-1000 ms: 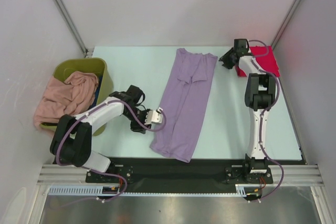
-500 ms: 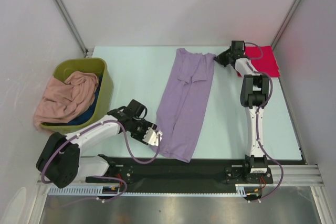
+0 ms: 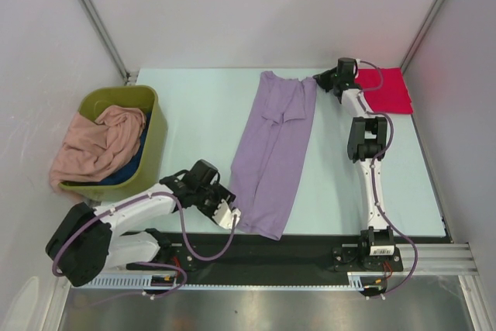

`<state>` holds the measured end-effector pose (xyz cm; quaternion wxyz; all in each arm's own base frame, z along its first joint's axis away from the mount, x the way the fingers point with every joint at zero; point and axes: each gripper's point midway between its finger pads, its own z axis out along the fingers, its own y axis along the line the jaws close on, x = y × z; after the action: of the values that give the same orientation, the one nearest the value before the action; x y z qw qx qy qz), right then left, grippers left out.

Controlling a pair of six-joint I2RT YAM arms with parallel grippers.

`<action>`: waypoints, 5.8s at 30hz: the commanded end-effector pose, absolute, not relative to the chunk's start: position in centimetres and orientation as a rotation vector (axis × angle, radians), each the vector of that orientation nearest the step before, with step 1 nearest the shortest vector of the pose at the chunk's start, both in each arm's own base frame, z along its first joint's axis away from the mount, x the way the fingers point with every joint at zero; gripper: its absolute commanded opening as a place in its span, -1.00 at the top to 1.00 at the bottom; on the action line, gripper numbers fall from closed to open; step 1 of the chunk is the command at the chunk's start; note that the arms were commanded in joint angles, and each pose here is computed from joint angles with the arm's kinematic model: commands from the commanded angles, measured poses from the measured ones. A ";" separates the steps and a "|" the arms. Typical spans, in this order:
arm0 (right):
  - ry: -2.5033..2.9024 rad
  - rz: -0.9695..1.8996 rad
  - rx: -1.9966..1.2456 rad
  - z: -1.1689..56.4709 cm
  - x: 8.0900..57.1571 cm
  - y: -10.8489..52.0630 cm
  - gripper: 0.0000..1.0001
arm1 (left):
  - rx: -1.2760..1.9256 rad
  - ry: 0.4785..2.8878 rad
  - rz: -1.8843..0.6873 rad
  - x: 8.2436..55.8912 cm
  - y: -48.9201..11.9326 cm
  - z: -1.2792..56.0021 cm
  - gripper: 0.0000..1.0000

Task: Fold and stack the t-shirts
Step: Fold the tshirt

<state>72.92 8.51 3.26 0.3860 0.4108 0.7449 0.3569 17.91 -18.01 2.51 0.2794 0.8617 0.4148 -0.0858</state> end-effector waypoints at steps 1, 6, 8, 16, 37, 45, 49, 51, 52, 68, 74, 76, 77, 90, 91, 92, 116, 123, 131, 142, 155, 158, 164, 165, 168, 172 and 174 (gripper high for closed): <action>1.837 0.891 1.040 6.0 73.6 7.4 0.84 | 2.324 1.078 -0.253 17.7 -19.1 2.4 -0.18; 1.847 0.760 0.979 9.1 71.4 4.1 0.20 | 2.396 0.957 -0.287 16.0 -19.9 1.6 -0.15; 1.850 0.729 0.942 11.0 70.4 3.1 0.17 | 2.439 0.939 -0.312 15.0 -20.0 0.8 -0.10; 2.028 0.720 0.810 9.6 67.5 5.1 0.04 | 2.512 0.938 -0.340 13.3 -19.3 -0.5 0.76; 2.148 0.636 0.842 2.1 67.6 9.4 1.00 | 2.189 1.272 -0.568 13.1 -23.8 3.0 0.99; 1.938 0.737 0.891 5.5 72.4 10.1 1.00 | 2.123 1.150 -0.567 14.8 -26.8 5.7 0.99; 1.929 0.753 0.885 5.9 72.5 10.4 0.34 | 2.193 1.064 -0.616 13.5 -27.3 5.3 0.99; 1.945 0.745 0.859 6.8 72.0 10.3 0.09 | 2.203 1.085 -0.617 13.4 -27.0 5.1 0.86; 1.954 0.736 0.854 7.0 71.7 9.9 -0.08 | 2.208 1.084 -0.615 13.3 -26.8 5.1 0.75; 2.183 0.366 0.662 18.0 51.2 7.5 -0.40 | 2.359 1.046 -0.451 12.1 -21.7 4.7 0.15; 2.334 0.350 0.590 15.5 37.1 11.3 -0.39 | 2.318 0.897 -0.433 12.9 -24.1 5.7 0.01; 2.463 0.316 0.547 12.3 31.7 12.6 -0.39 | 2.361 0.849 -0.413 12.1 -24.1 4.5 0.02; 2.484 0.332 0.559 11.9 30.1 13.2 -0.38 | 2.376 0.844 -0.361 12.4 -24.0 4.1 0.01; 2.696 0.544 0.513 5.6 13.7 19.1 -0.26 | 2.479 0.844 -0.342 10.2 -24.1 1.3 0.09; 2.711 0.529 0.506 5.2 13.5 19.1 -0.27 | 2.483 0.841 -0.341 10.1 -24.0 1.2 0.10; 2.740 0.496 0.502 4.4 13.0 19.0 -0.26 | 2.487 0.840 -0.334 10.1 -23.8 1.2 0.10; 2.900 0.577 0.444 4.9 7.4 17.8 1.00 | 2.257 1.223 -0.529 8.9 -25.1 6.9 0.99; 2.816 0.626 0.477 9.2 10.1 17.2 1.00 | 2.069 1.395 -0.650 11.9 -26.5 11.4 0.99; 2.602 0.701 0.439 14.2 24.9 15.6 1.00 | 1.891 1.612 -0.571 23.4 -27.5 12.9 0.99; 2.577 0.698 0.493 12.1 39.3 14.2 1.00 | 1.591 1.808 -0.425 38.6 -29.4 12.8 0.99; 2.568 0.683 0.593 8.6 44.6 12.7 1.00 | 1.345 1.926 -0.283 46.6 -28.8 11.6 0.99; 2.576 0.676 0.611 7.9 45.3 12.5 1.00 | 1.332 1.960 -0.247 47.1 -28.2 10.6 0.99; 2.584 0.639 0.671 6.0 46.3 11.2 0.81 | 1.334 1.997 -0.195 48.1 -27.7 8.9 0.99; 2.581 0.643 0.682 5.9 46.4 11.1 0.74 | 1.333 1.998 -0.195 48.2 -27.8 8.7 0.99; 2.551 0.617 0.726 6.3 47.3 9.8 0.28 | 1.303 1.977 -0.194 49.2 -28.3 9.3 0.92; 2.459 0.522 0.775 9.1 48.2 7.0 0.05 | 1.230 1.976 -0.151 51.0 -28.4 10.7 0.29; 2.380 0.499 0.710 12.6 48.1 6.7 0.02 | 1.178 1.959 -0.131 52.1 -28.0 12.5 0.14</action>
<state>46.16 8.14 5.49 0.1990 0.2783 0.9191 0.1954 49.06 -28.06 7.89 0.3518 0.5064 0.7842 -0.0695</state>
